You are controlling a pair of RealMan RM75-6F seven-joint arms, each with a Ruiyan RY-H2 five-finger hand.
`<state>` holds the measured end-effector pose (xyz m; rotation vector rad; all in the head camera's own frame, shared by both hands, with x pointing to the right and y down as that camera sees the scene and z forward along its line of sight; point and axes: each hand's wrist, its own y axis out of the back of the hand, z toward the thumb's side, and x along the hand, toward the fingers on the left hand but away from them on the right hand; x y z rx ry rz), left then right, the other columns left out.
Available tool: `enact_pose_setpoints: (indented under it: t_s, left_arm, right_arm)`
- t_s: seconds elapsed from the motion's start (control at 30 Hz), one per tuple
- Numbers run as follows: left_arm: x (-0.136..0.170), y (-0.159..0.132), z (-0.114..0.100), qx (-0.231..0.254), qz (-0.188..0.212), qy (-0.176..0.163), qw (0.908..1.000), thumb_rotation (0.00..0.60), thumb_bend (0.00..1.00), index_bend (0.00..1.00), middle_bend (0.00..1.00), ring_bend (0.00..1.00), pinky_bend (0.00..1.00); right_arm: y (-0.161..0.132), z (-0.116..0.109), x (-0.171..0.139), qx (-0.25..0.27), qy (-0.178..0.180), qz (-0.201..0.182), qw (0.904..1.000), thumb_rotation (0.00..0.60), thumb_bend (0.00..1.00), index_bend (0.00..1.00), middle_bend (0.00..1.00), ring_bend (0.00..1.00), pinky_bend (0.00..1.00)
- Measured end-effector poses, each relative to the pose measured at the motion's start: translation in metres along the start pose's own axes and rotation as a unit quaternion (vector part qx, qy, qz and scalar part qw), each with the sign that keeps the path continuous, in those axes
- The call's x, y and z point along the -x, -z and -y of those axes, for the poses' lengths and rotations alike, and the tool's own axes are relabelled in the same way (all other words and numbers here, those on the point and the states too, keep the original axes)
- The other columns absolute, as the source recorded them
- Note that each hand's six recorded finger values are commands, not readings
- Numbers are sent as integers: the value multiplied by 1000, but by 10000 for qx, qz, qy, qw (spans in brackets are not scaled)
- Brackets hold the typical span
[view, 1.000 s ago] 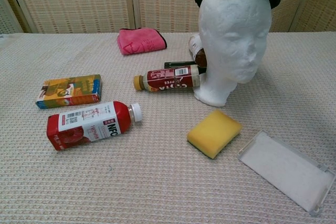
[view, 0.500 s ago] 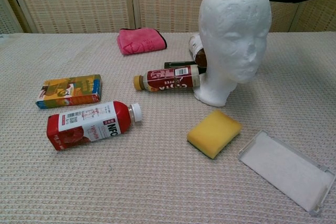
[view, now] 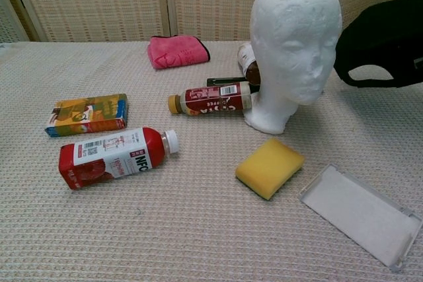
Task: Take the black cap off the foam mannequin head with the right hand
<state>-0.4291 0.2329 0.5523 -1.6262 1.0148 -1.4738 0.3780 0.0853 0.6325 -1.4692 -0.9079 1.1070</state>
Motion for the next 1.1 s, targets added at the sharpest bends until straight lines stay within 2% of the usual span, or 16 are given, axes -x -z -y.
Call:
enact_pose_setpoints:
  t_s: [0.03,0.07,0.1,0.13,0.17,0.2,0.27,0.33,0.4,0.5,0.6,0.67,0.73,0.93,1.1]
  left_arm:
    - [0,0,0,-1,-1,1,10000,600,222,200,182,167,209]
    - [0,0,0,-2,-5,2,10000,600,222,200,183,167,209]
    - [1,1,-1,-7,-13,3,10000,600,223,201,183,167,209]
    - [1,1,-1,-11,-20,3,10000,600,223,201,183,167,209]
    - [2,2,-1,-14,-35,6,10000,600,223,200,182,167,209]
    - [2,2,-1,-9,-41,10,10000,600,223,199,182,167,209]
    - [2,4,0,2,-48,24,10000,600,222,198,182,167,209]
    - [2,4,2,8,-47,41,10000,600,222,197,182,167,209]
    - [2,5,3,22,-46,55,10000,600,223,197,182,167,209]
    - [2,5,5,38,-44,71,10000,600,222,196,182,166,208]
    - [1,6,8,55,-50,99,9999,600,222,196,182,167,208]
    - [1,7,9,67,-61,115,9999,600,222,196,182,167,208]
    - [2,7,10,84,-71,117,9999,600,222,197,181,166,209]
    - [1,10,10,109,-120,28,9999,600,223,196,182,166,207]
    - [0,10,11,126,-137,-48,9998,600,222,197,182,166,205]
  right_arm:
    - [-3,7,-3,28,-69,-36,10000,600,452,732,689,898,1000]
    - [-5,11,-5,44,-109,-55,9999,600,404,585,597,787,993]
    - [-7,15,-6,52,-154,-71,9998,600,328,396,474,644,949]
    - [-9,21,-9,50,-240,-87,9997,600,256,240,371,525,888]
    - [-9,26,-11,40,-324,-80,9994,599,170,102,256,392,769]
    - [-9,30,-14,34,-427,-59,9991,586,100,28,168,280,633]
    - [-9,37,-20,87,-661,1,9978,528,21,0,48,117,416]
    - [-11,37,-26,224,-842,59,9962,464,0,0,3,36,310]
    - [-14,34,-32,372,-993,108,9943,437,0,0,0,12,282]
    - [-18,23,-45,605,-1231,183,9904,431,0,0,0,11,277]
    - [-15,3,-62,695,-1396,286,9873,451,0,0,51,107,317]
    - [-8,-13,-77,675,-1386,400,9872,482,1,61,181,211,376]
    - [-1,-25,-91,634,-1286,535,9882,491,16,143,253,240,390]
    - [15,-55,-147,475,-1115,1104,9865,495,45,170,274,241,390]
    - [20,-71,-179,401,-1219,1431,9814,497,45,162,274,237,390]
